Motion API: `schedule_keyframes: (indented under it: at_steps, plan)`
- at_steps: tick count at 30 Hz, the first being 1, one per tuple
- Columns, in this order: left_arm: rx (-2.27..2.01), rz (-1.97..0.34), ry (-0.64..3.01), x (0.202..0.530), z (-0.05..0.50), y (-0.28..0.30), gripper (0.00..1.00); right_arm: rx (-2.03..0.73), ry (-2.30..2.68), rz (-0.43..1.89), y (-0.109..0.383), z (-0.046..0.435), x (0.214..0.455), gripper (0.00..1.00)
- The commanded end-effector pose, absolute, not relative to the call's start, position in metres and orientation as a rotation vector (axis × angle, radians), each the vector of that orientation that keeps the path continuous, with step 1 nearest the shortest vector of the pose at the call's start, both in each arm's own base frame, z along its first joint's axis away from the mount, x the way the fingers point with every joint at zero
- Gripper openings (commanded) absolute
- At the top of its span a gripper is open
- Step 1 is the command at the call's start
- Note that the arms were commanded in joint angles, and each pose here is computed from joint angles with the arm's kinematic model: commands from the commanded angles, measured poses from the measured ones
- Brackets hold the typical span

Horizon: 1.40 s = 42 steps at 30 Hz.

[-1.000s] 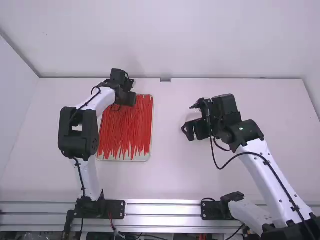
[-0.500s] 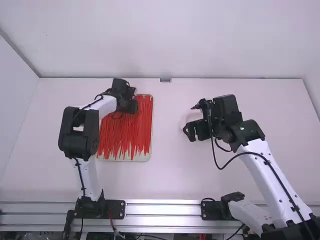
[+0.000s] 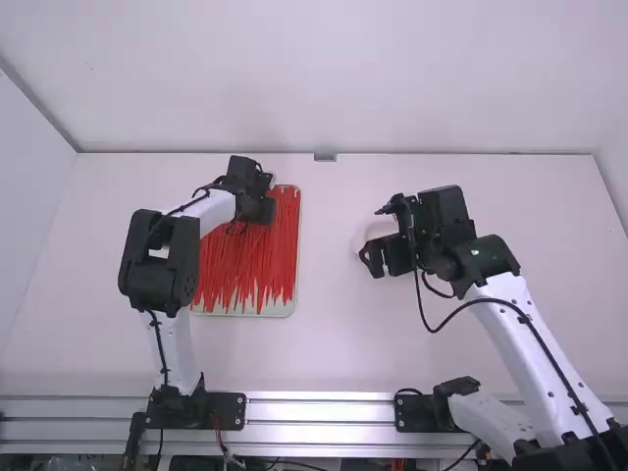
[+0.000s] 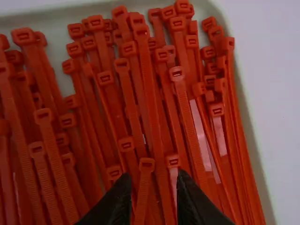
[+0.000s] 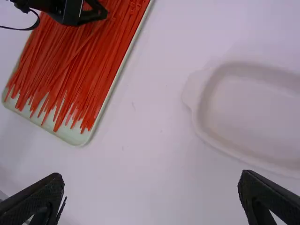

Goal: Fasten the cable tie

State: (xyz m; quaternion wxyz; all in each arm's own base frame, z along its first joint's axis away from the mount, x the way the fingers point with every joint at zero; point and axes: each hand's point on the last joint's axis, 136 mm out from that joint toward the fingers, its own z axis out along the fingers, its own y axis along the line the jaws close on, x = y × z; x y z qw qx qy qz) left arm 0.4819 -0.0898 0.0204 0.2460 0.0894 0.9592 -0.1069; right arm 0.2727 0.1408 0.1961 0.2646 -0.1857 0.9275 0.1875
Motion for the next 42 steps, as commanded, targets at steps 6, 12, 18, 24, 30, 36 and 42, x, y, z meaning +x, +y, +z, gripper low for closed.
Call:
schedule_keyframes:
  at_steps: [6,12,18,24,30,36,42]
  plan:
    - [0.236,-0.251,2.625,0.482,0.011,-0.085,0.29,-0.488,2.489,0.519,0.142,0.205,0.277,0.99]
    - [0.232,-0.254,2.63,0.483,0.006,-0.085,0.27,-0.484,2.491,0.517,0.142,0.205,0.277,0.99]
    - [0.227,-0.256,2.657,0.479,-0.004,-0.084,0.25,-0.485,2.49,0.52,0.142,0.205,0.277,0.99]
    - [0.243,-0.257,2.638,0.482,-0.002,-0.089,0.26,-0.485,2.489,0.519,0.142,0.205,0.277,0.99]
    - [0.25,-0.284,2.636,0.483,-0.007,-0.092,0.26,-0.484,2.489,0.516,0.142,0.205,0.277,0.99]
    - [0.246,-0.293,2.644,0.483,-0.013,-0.093,0.22,-0.484,2.489,0.516,0.142,0.205,0.277,0.99]
    - [0.252,-0.287,2.63,0.489,-0.007,-0.094,0.2,-0.484,2.481,0.515,0.142,0.206,0.279,0.99]
